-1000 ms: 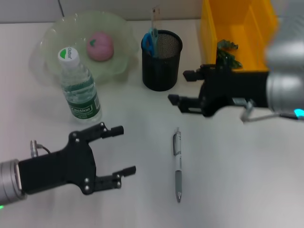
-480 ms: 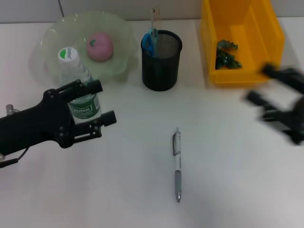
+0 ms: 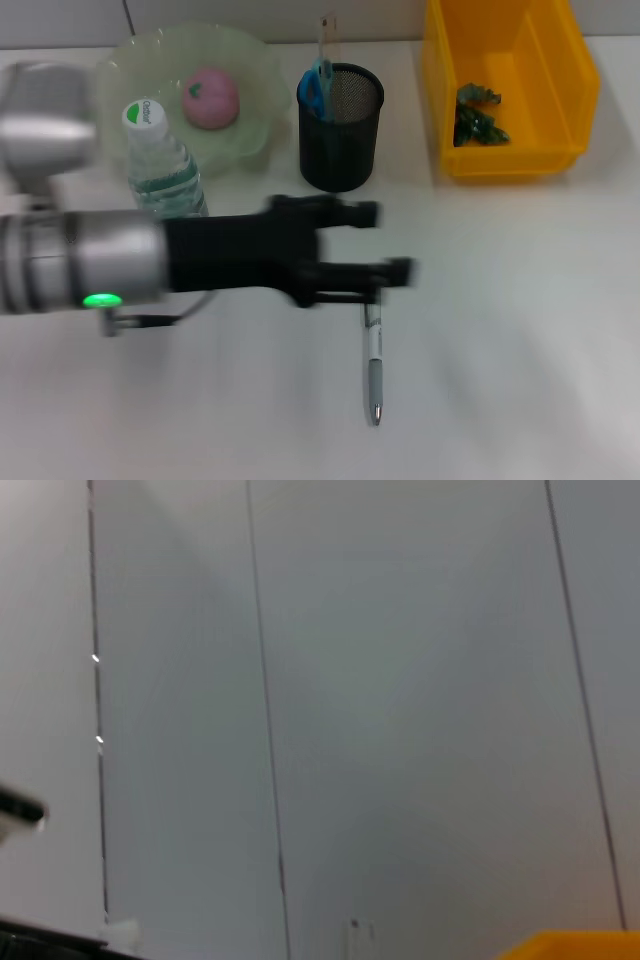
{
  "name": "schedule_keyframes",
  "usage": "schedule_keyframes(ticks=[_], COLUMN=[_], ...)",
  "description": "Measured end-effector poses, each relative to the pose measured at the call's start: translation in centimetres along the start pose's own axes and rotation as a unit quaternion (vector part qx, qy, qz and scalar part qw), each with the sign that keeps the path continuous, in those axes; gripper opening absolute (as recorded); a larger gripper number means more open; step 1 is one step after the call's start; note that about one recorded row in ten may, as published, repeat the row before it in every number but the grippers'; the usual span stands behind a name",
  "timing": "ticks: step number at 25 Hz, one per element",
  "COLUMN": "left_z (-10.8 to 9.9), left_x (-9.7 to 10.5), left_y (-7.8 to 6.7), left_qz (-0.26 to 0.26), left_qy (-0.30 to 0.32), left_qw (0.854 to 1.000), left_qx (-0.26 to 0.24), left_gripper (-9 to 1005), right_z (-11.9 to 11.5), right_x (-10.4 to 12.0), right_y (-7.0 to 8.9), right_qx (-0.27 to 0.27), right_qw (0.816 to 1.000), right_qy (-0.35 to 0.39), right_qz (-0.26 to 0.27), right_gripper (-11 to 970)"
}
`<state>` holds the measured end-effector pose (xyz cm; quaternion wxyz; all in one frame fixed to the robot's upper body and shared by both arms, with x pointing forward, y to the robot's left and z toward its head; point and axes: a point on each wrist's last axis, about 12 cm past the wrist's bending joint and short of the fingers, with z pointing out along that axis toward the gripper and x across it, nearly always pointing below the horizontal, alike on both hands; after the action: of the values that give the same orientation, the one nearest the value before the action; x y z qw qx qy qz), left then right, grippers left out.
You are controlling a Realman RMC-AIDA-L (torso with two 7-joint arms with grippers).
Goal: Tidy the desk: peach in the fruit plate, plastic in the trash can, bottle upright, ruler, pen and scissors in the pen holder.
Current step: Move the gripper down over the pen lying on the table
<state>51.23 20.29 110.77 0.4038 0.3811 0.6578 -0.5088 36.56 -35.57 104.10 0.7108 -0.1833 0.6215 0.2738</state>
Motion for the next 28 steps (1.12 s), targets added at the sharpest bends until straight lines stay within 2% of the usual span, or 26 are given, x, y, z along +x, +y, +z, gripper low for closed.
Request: schedule_keyframes(ticks=[1, 4, 5, 8, 9, 11, 12, 15, 17, 19, 22, 23, 25, 27, 28], left_z=[2.5, 4.1, 4.1, 5.5, 5.5, 6.7, 7.7, 9.2, 9.7, 10.7, 11.7, 11.9, 12.2, 12.4, 12.6], left_x=[-1.1, -3.0, -3.0, -4.6, -4.6, -6.4, -7.7, -8.2, -8.2, -8.1, -8.5, -8.9, -9.7, -10.5, -10.8], left_y=[-1.1, -2.4, -2.4, -3.4, -3.4, -3.7, -3.4, -2.9, -2.9, -3.2, -4.7, -5.2, -5.8, -6.0, -6.1], left_qz=[0.02, 0.029, 0.029, 0.018, 0.018, -0.004, -0.033, -0.067, -0.063, -0.011, 0.12, 0.178, 0.251, 0.321, 0.356], left_qy=[0.041, 0.097, 0.097, 0.182, 0.182, 0.239, 0.275, 0.309, 0.317, 0.339, 0.368, 0.376, 0.383, 0.396, 0.406], left_qw=[0.999, 0.992, 0.992, 0.973, 0.973, 0.95, 0.93, 0.914, 0.914, 0.911, 0.904, 0.897, 0.883, 0.859, 0.841], left_qx=[-0.017, -0.076, -0.076, -0.141, -0.141, -0.201, -0.241, -0.254, -0.247, -0.233, -0.179, -0.15, -0.105, -0.048, -0.016], left_gripper=[789, 789, 789, 789, 789, 788, 788, 788, 788, 788, 788, 788, 788, 788, 787], right_z=[-0.3, -1.1, -1.5, -1.9, -1.9, -2.1, -2.1, -2.0, -2.0, -2.2, -2.4, -2.3, -2.4, -2.4, -2.3], right_x=[0.0, 0.3, 0.6, 0.9, 1.0, 1.1, 1.1, 1.4, 1.4, 1.6, 1.7, 1.7, 1.7, 1.7, 1.7], right_y=[0.0, 0.2, 0.2, 0.3, 0.3, 0.5, 0.5, 0.7, 0.7, 0.7, 0.8, 0.8, 0.9, 0.9, 1.0], right_qx=[0.004, 0.016, 0.029, 0.042, 0.044, 0.046, 0.047, 0.051, 0.053, 0.058, 0.06, 0.06, 0.058, 0.058, 0.059], right_qw=[1.0, 1.0, 0.999, 0.998, 0.998, 0.998, 0.998, 0.997, 0.997, 0.997, 0.996, 0.996, 0.997, 0.997, 0.997], right_qy=[0.005, 0.017, 0.027, 0.038, 0.041, 0.044, 0.045, 0.049, 0.05, 0.056, 0.06, 0.06, 0.059, 0.057, 0.056], right_qz=[-0.001, -0.004, -0.004, -0.003, -0.002, 0.0, 0.001, 0.003, 0.004, 0.005, 0.005, 0.005, 0.008, 0.009, 0.013], right_gripper=[633, 633, 633, 633, 633, 633, 633, 632, 632, 632, 632, 632, 632, 632, 632])
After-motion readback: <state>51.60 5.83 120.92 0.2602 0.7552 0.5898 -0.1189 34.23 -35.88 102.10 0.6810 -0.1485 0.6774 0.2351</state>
